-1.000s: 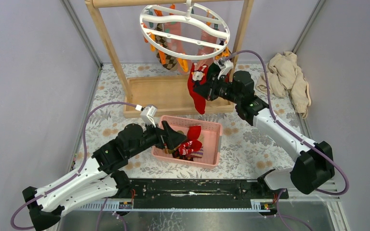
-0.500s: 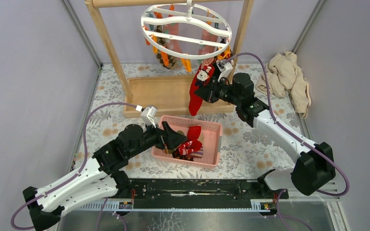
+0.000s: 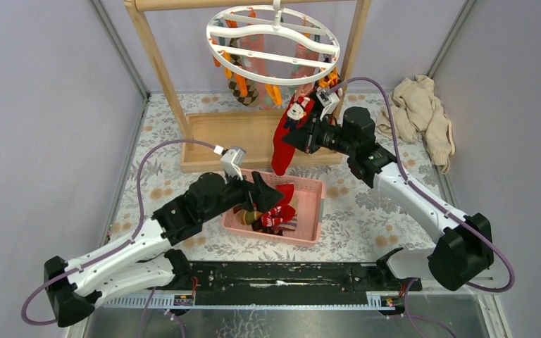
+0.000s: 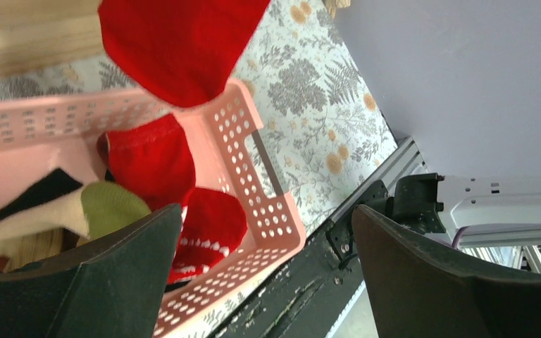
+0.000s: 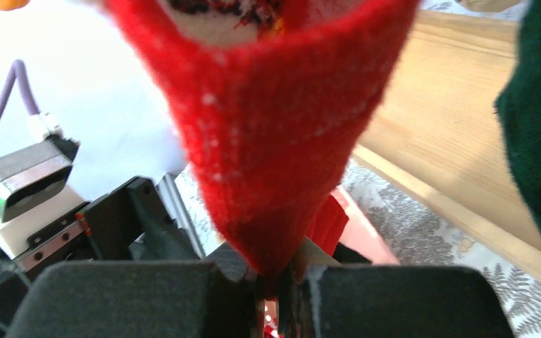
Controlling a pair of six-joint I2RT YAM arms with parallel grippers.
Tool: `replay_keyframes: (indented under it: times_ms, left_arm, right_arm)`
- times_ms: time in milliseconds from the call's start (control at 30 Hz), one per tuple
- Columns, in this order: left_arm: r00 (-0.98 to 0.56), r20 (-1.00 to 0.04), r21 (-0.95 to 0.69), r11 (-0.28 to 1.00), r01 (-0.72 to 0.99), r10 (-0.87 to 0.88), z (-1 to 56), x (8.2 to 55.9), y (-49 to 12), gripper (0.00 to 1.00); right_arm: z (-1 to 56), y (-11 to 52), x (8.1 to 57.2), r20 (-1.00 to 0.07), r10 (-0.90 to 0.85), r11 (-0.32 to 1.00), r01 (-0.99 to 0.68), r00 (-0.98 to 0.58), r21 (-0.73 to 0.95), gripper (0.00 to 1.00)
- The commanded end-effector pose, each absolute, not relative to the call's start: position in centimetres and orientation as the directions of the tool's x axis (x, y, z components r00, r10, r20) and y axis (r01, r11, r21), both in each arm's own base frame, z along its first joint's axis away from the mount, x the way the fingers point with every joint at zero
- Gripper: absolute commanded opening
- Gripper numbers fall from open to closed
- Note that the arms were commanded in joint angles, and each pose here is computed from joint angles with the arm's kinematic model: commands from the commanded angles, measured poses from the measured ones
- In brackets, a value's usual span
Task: Remove the socks clipped to the hanger
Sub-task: Remove the sock from the hanger.
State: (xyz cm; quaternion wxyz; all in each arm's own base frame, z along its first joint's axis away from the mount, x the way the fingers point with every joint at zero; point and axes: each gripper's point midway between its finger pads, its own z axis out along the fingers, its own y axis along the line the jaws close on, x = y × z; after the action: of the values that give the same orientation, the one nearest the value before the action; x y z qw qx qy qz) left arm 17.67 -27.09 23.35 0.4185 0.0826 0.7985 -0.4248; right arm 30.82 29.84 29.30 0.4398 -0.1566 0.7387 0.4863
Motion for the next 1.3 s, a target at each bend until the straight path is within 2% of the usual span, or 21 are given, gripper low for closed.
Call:
replay_keyframes:
  times_ms: [0, 400, 800, 1067, 1267]
  left_arm:
    - [-0.479, -0.829, -0.549, 0.582, 0.6, -0.289, 29.1, 19.6, -28.4, 0.98]
    - [-0.292, -0.907, -0.421, 0.631, 0.652, -0.303, 31.3, 22.1, -28.6, 0.99]
    - [-0.252, -0.932, -0.361, 0.73, 0.58, -0.261, 28.7, 25.3, -27.4, 0.98]
    - [-0.239, -0.935, -0.355, 0.688, 0.633, -0.262, 29.1, 25.6, -28.7, 0.98]
    - [-0.256, -0.931, -0.364, 0.64, 0.677, -0.258, 29.8, 25.1, -29.8, 0.66]
  right_arm:
    - [33.6, 30.5, 28.0, -0.807, 0.2, 0.349, -0.729, -0.556, 0.589, 0.06]
    - [36.6, 30.9, 24.6, -0.755, 0.169, 0.191, -0.73, -0.634, 0.656, 0.06]
    - [38.0, 30.9, 23.5, -0.743, 0.158, 0.138, -0.731, -0.65, 0.669, 0.06]
    - [37.8, 31.0, 23.6, -0.735, 0.161, 0.14, -0.722, -0.659, 0.678, 0.06]
    - [37.0, 31.1, 24.0, -0.726, 0.163, 0.156, -0.709, -0.668, 0.687, 0.06]
